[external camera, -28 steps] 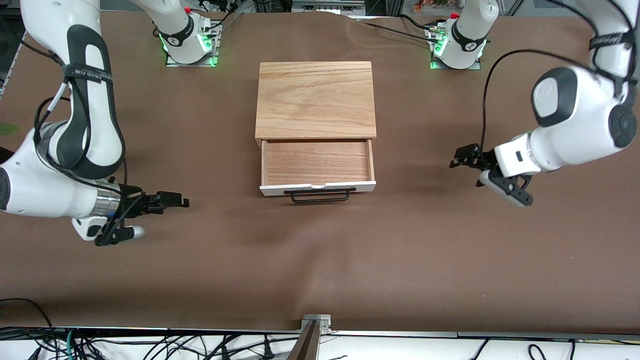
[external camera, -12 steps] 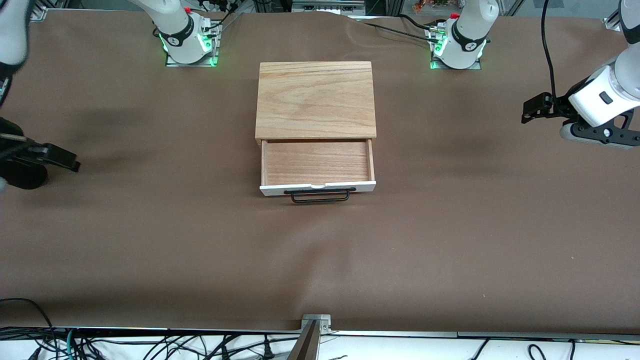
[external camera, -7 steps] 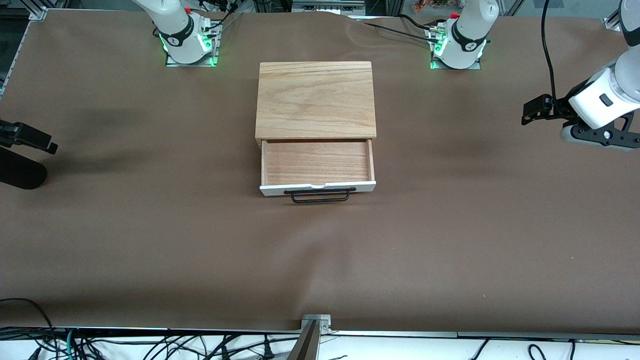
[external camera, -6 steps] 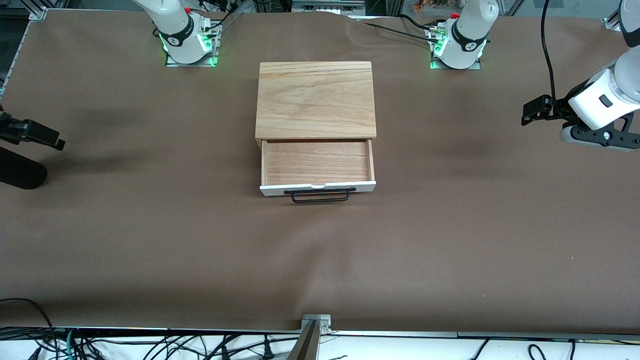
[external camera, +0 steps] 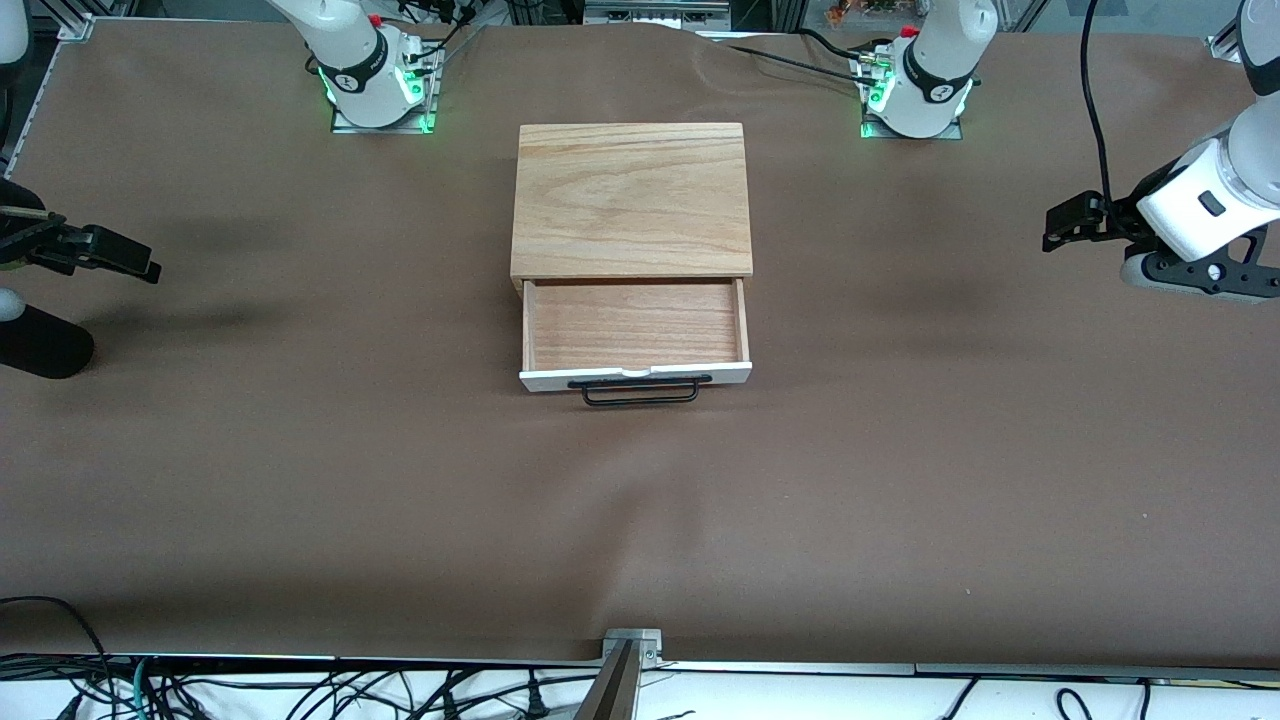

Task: Pull top drawer with both arms simultaneously

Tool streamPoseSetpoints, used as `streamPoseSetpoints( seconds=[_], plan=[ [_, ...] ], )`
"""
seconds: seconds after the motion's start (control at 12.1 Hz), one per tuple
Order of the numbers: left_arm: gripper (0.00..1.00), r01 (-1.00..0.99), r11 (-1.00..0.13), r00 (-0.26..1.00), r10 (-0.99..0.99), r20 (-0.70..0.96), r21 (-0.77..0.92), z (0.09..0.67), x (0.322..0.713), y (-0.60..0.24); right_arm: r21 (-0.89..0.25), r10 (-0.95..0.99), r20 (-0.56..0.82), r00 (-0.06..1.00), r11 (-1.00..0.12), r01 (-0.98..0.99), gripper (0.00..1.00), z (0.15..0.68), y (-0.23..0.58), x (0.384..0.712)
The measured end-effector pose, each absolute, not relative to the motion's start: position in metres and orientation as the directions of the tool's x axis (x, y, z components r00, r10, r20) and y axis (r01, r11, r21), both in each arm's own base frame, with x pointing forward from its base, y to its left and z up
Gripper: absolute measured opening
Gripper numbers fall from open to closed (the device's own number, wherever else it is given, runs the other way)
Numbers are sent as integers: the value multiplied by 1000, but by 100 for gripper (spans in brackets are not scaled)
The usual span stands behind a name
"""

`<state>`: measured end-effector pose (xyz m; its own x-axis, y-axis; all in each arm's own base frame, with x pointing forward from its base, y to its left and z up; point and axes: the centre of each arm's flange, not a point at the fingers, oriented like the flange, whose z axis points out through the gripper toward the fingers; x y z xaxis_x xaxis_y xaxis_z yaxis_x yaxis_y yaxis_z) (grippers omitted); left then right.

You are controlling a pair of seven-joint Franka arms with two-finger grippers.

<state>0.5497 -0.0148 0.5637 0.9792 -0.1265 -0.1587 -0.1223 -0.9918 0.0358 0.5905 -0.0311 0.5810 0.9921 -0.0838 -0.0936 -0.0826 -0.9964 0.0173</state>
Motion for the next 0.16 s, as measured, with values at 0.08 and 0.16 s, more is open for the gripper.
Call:
streamPoseSetpoints(
  seconds=[0.08, 0.16],
  plan=[
    [100, -122, -992, 979, -126, -159, 36, 564, 550, -15, 19, -77, -95, 992, -997, -76, 100, 580, -30, 591],
    [100, -122, -992, 979, -126, -160, 36, 563, 550, -15, 19, -72, -96, 993, -997, -71, 100, 580, -30, 591]
  ],
)
